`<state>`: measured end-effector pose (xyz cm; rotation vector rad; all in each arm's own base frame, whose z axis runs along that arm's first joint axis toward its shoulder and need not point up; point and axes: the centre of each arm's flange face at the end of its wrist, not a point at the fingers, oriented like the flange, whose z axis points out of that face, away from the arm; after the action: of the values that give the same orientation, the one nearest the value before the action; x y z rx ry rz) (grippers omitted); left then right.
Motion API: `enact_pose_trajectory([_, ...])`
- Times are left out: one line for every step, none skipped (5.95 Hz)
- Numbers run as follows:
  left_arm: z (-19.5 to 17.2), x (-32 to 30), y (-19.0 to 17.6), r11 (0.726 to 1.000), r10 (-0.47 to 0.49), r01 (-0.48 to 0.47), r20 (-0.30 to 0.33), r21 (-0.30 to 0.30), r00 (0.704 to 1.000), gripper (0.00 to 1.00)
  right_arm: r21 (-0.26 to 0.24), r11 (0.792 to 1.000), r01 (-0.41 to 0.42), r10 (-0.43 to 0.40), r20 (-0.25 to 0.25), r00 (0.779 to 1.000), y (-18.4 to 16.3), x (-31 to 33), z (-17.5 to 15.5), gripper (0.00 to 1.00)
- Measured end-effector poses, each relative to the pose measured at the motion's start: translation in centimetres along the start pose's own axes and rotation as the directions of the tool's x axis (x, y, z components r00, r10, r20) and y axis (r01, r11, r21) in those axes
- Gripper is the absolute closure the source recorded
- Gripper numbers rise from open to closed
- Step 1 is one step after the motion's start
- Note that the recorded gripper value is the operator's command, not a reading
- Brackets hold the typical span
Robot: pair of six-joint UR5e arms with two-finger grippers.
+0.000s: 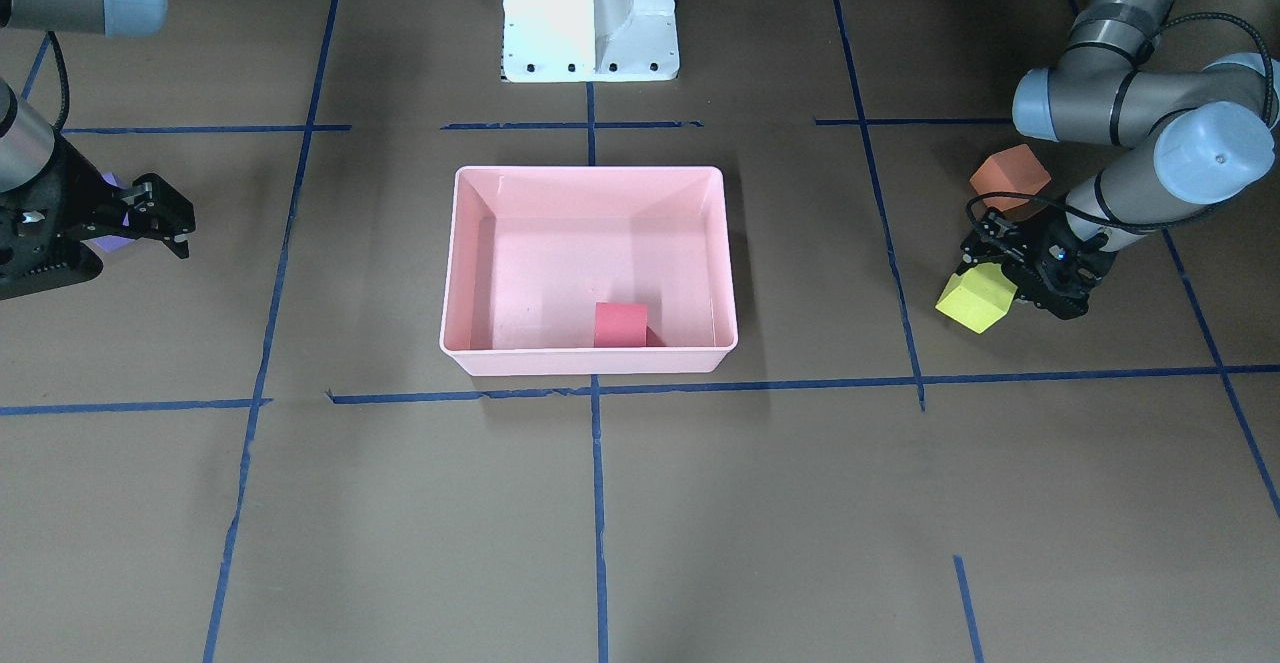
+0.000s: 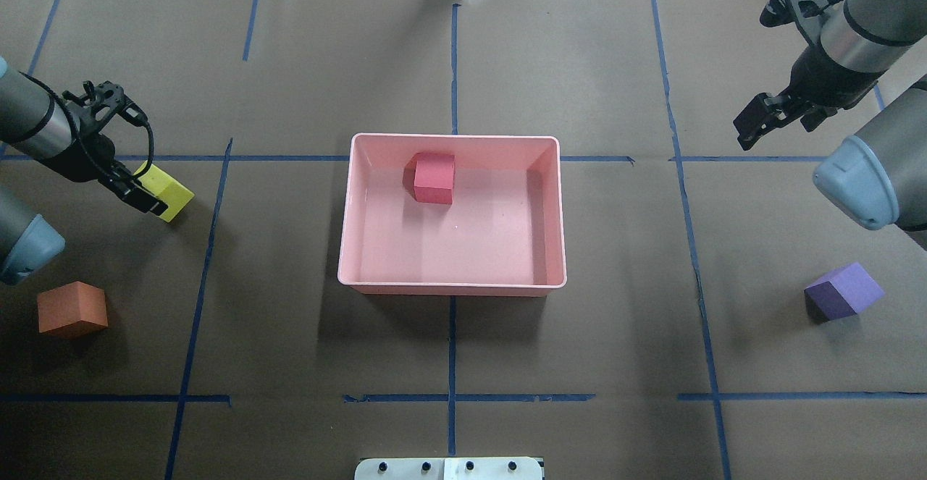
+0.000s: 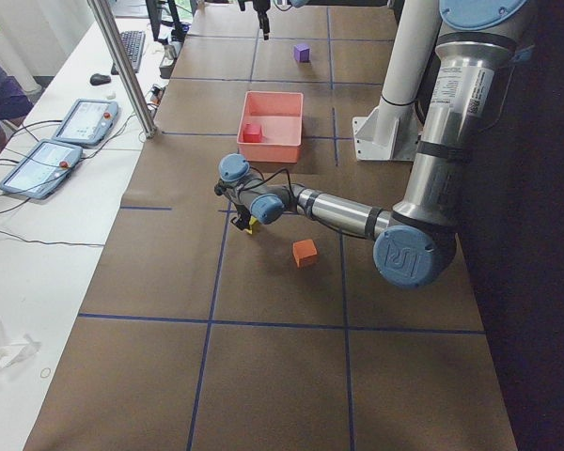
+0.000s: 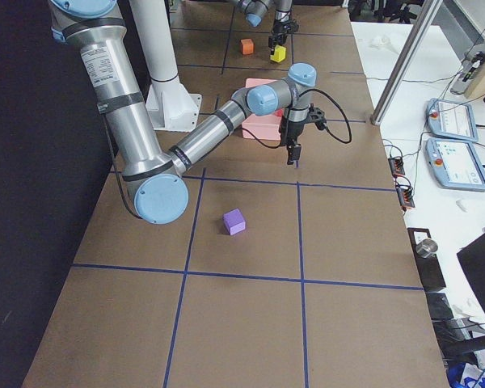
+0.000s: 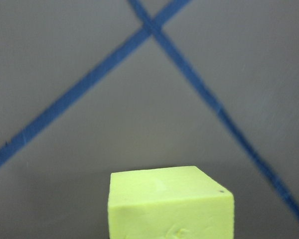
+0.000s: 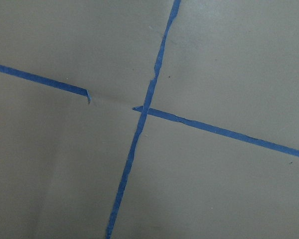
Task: Place blocks into pink bin with both arms
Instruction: 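Grasp the yellow cube with the left gripper while the right arm withdraws, then carry the yellow cube with the left gripper into the bin and release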
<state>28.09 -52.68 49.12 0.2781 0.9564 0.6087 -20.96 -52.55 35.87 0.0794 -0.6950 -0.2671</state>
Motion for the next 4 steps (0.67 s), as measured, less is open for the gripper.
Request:
enact_pose_trajectory([-2.1,2.4,-2.5,0.995,-0.087,0.088,-0.014,0.05,0.996,0.5,0.005,1.0,0.02,-0.02,-0.001,1.0,1.4,1.0,-0.3,0.0])
enact_pose_trajectory([-4.4,5.4,-5.6,0.976,-0.192,0.195,-0.042,0.094,0.981,0.46,0.006,0.998,0.057,-0.057,0.0,0.998,3.2,2.8,-0.7,0.0])
enact_pose_trajectory([-7.2,9.4,-9.1,0.947,-0.295,0.301,-0.07,0.114,0.953,0.46,0.007,0.994,0.106,-0.106,0.01,0.994,5.4,5.1,-0.6,0.0])
enact_pose_trajectory([-9.5,15.2,-12.3,0.92,-0.371,0.377,-0.071,0.109,0.926,0.46,0.026,0.988,0.15,-0.15,0.024,0.988,8.0,7.7,0.7,0.0])
